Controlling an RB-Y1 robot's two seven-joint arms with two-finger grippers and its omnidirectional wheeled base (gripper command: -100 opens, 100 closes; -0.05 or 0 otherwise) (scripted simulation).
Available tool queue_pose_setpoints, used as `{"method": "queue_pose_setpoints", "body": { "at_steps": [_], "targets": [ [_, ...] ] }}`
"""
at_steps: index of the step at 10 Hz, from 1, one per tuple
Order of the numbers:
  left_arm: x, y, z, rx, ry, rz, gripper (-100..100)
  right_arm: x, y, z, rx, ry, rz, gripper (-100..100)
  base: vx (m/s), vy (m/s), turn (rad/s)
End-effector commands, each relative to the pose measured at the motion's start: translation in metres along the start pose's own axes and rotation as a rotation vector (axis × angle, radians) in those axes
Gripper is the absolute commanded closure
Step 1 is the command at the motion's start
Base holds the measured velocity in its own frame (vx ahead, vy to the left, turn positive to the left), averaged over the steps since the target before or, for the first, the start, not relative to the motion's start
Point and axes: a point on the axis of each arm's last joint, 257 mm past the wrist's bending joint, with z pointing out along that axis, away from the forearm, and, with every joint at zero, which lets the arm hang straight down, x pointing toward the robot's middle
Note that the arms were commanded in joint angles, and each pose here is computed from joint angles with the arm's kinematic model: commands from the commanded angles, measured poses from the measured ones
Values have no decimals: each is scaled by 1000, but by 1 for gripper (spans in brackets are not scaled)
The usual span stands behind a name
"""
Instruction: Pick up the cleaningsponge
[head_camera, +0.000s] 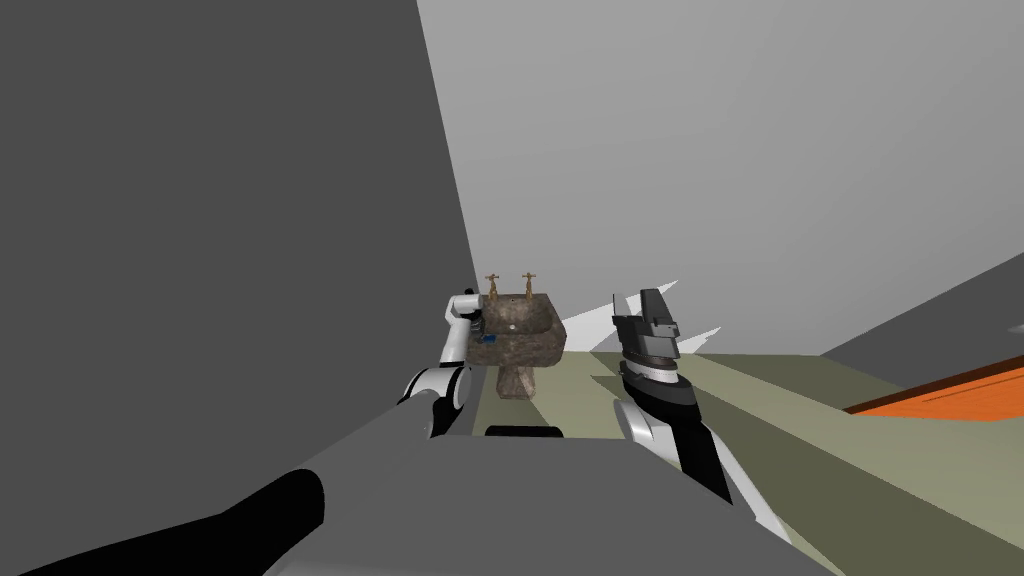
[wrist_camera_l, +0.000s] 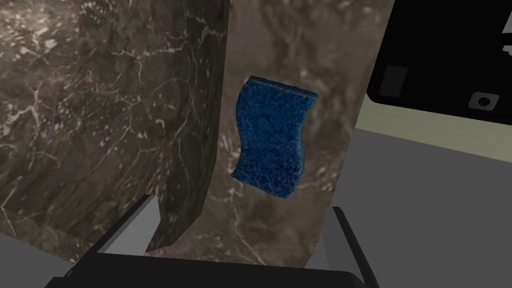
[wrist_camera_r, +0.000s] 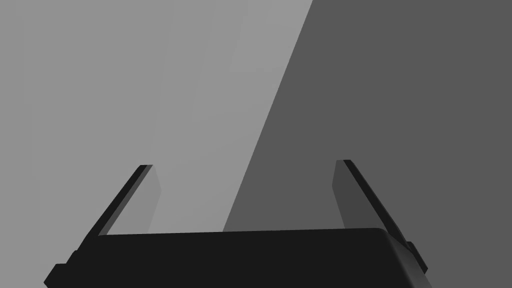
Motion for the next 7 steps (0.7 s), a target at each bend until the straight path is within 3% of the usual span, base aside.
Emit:
{"method": "queue_pose_setpoints", "body": {
  "at_steps": [1,3,5,6,7],
  "targets": [
    [7,12,2,-45,8,4,-100,0,0,0,0,0,0,0,63,-2,-23],
    [28,32,3,-121,38,24,-100,0,0,0,0,0,0,0,69,-6,-34],
    [34,41,2,-155,46,30,-100,0,0,0,0,0,0,0,37,0,-9],
    [31,37,3,-140,42,27,-100,0,0,0,0,0,0,0,10,3,-3],
    [32,38,3,-144,42,28,0,0,0,0,0,0,0,0,0,0,0]
  ]
}}
